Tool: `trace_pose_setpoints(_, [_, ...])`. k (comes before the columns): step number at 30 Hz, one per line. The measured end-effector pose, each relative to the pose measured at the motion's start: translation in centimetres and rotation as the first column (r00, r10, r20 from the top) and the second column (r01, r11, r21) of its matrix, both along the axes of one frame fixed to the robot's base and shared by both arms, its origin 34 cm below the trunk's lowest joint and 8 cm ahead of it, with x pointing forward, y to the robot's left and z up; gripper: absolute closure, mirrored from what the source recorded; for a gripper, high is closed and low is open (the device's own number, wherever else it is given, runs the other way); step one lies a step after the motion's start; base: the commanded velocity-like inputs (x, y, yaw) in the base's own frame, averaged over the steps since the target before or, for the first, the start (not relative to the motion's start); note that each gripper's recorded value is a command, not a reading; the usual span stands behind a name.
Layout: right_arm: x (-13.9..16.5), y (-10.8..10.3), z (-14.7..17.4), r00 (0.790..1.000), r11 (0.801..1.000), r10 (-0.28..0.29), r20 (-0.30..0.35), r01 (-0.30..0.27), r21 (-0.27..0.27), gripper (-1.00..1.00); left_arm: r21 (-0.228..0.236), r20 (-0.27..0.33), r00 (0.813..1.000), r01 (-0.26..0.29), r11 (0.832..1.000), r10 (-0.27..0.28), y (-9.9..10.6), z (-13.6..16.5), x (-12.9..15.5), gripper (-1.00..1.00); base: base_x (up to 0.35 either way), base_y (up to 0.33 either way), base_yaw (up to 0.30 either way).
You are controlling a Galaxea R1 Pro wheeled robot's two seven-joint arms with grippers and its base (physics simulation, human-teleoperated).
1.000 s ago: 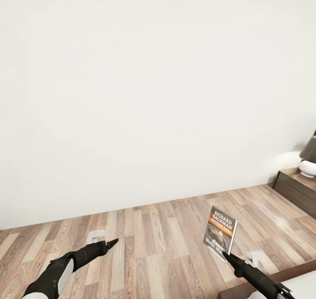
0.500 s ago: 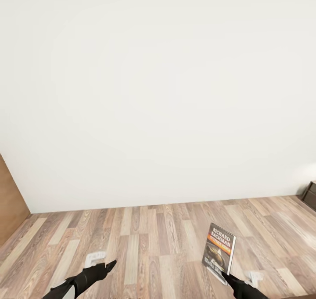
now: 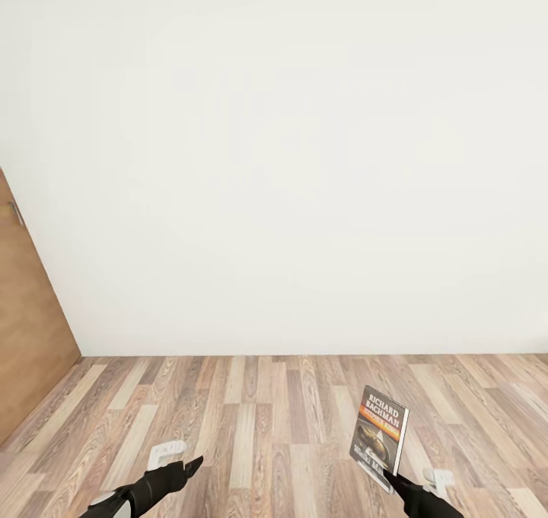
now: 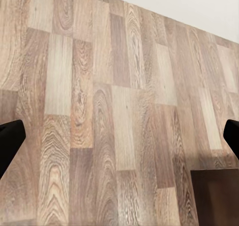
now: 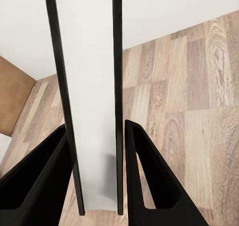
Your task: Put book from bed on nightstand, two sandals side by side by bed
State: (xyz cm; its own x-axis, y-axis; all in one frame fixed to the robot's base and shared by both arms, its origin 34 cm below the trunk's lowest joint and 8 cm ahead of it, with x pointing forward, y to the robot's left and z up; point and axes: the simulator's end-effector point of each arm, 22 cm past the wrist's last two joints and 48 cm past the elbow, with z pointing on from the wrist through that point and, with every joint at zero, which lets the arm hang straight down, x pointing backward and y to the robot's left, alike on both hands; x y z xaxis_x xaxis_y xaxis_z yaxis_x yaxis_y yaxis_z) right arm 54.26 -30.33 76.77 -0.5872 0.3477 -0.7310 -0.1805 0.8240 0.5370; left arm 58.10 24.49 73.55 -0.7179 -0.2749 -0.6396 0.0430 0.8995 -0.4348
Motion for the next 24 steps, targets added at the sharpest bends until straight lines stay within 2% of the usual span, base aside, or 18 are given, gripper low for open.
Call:
trace_pose_setpoints(6, [-0.02, -0.01, -0.02, 1.0, 1.0, 0.0, -0.001, 0.0, 0.0, 1.0, -0.005, -0.011, 1.0, 0.001, 1.0, -0.001, -0.2, -0.32, -0.4, -1.0, 0.0, 0.0, 0.053])
trace_pose_setpoints(18, [0.02, 0.04, 0.03, 1.0, 1.0, 0.002, 0.001, -0.002, 0.0, 1.0, -0.009, -0.022, 1.0, 0.001, 1.0, -0.001, -0.43, -0.66, -0.8, -1.0, 0.0, 0.0, 0.197])
trace_pose_setpoints(24, [0.03, 0.03, 0.03, 1.0, 1.0, 0.001, 0.001, -0.001, 0.0, 1.0, -0.009, -0.022, 1.0, 0.001, 1.0, -0.001, -0.43, -0.66, -0.8, -1.0, 0.0, 0.0, 0.048])
